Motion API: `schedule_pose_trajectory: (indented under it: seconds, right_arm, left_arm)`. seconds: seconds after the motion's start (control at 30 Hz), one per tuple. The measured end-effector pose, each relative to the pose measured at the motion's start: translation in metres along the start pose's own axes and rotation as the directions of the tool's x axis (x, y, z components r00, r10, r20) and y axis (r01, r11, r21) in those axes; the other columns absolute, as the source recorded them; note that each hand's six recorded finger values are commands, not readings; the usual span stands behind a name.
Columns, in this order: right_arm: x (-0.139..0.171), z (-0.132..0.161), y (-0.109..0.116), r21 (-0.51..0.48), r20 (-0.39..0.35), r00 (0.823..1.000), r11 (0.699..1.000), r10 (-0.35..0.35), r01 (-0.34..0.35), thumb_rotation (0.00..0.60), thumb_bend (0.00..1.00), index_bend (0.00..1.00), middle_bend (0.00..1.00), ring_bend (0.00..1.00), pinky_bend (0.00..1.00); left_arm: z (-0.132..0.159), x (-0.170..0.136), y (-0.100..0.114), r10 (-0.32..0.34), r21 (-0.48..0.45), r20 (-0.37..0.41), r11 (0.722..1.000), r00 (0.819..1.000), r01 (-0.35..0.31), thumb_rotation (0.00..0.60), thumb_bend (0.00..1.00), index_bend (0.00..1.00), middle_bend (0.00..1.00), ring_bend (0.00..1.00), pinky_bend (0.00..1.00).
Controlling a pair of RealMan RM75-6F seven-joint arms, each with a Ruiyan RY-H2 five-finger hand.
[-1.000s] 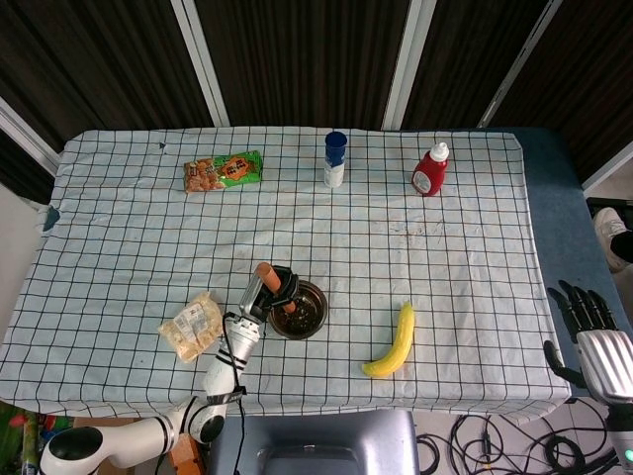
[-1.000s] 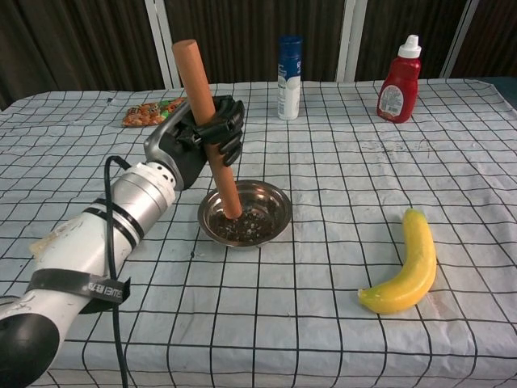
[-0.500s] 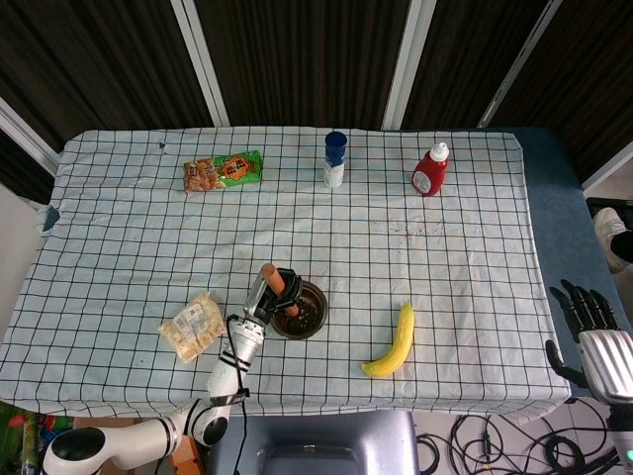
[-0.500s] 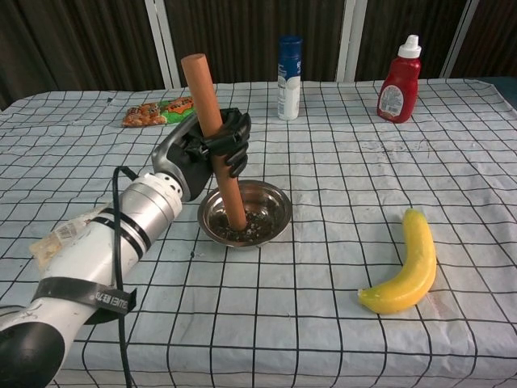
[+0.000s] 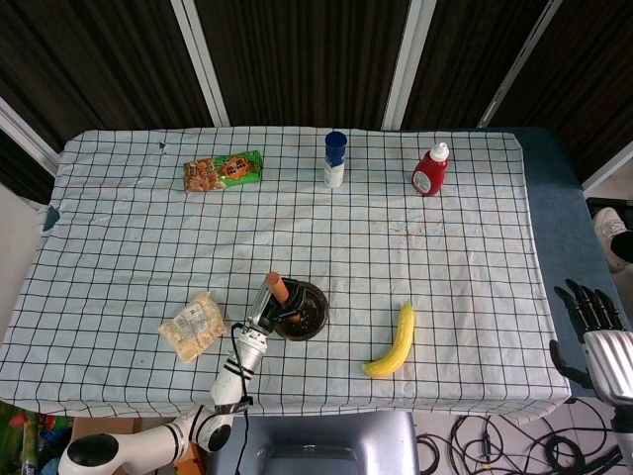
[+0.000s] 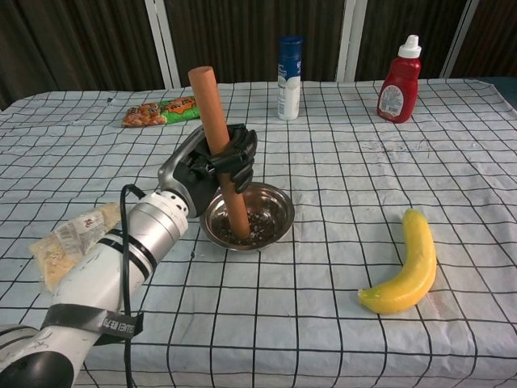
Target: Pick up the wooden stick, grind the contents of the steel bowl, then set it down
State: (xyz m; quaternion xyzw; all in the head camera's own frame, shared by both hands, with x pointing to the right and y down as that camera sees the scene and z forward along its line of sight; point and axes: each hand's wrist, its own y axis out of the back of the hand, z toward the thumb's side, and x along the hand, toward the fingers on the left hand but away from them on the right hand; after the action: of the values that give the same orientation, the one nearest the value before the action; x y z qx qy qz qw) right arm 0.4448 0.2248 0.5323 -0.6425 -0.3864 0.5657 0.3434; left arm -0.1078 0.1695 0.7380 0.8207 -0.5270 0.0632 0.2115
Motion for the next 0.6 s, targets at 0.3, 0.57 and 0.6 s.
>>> schedule_pose_trajectory:
  seconds: [0.3,0.57,0.6]
  right_arm:
    - [0.001,0.001,0.0,0.001,-0.001,1.0,1.0,0.001,-0.001,0.6,0.45,0.0,0.0,0.0,0.0]
    - [0.003,-0.001,0.003,-0.014,0.002,1.0,1.0,-0.009,0.009,0.6,0.45,0.0,0.0,0.0,0.0]
    - [0.003,-0.002,0.004,-0.017,0.003,1.0,1.0,-0.012,0.012,0.6,0.45,0.0,0.0,0.0,0.0]
  left_arm:
    - [0.043,0.007,0.015,0.0,0.034,0.09,0.999,0.996,-0.003,0.6,0.96,1.0,1.0,0.9,1.0]
    - [0.073,0.009,0.077,0.037,0.335,0.122,0.939,0.992,-0.076,0.6,0.94,1.0,1.0,0.89,1.0]
    - [0.077,0.009,0.088,0.044,0.391,0.12,0.916,0.992,-0.087,0.6,0.94,1.0,1.0,0.88,1.0]
